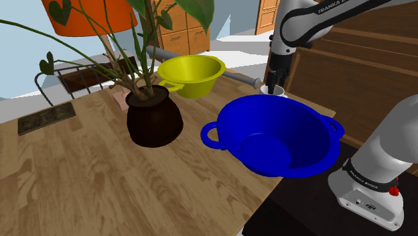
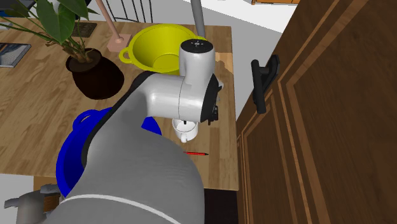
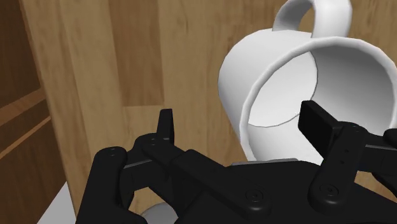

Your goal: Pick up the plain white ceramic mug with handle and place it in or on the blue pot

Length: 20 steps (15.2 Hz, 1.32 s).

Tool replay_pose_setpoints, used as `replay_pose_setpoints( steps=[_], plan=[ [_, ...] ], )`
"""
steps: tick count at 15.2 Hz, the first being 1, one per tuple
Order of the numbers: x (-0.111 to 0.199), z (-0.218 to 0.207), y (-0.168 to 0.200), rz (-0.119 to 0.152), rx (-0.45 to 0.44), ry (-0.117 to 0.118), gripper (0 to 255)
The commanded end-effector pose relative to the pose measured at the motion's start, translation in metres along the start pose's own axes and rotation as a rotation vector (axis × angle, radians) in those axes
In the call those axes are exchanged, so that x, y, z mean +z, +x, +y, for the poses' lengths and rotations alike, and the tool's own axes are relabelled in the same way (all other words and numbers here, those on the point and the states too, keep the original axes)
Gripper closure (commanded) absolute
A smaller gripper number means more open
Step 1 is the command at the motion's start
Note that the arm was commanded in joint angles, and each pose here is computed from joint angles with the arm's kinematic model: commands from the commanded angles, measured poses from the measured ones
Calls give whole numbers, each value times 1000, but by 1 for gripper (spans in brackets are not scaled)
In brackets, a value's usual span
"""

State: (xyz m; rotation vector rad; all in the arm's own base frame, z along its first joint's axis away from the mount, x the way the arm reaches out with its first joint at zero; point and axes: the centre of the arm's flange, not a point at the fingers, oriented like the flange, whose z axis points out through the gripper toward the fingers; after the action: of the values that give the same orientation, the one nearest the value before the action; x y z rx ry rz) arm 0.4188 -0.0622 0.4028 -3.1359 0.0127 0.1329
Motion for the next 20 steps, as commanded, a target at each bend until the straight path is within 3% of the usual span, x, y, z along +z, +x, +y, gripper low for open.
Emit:
replay_pose_setpoints(
  steps=[1, 9, 10, 20],
  plan=[
    [14, -1, 0, 0, 0, 0, 0],
    [14, -1, 0, 0, 0, 0, 0],
    [14, -1, 0, 0, 0, 0, 255],
    [9, -1, 0, 0, 0, 0, 255]
  ],
)
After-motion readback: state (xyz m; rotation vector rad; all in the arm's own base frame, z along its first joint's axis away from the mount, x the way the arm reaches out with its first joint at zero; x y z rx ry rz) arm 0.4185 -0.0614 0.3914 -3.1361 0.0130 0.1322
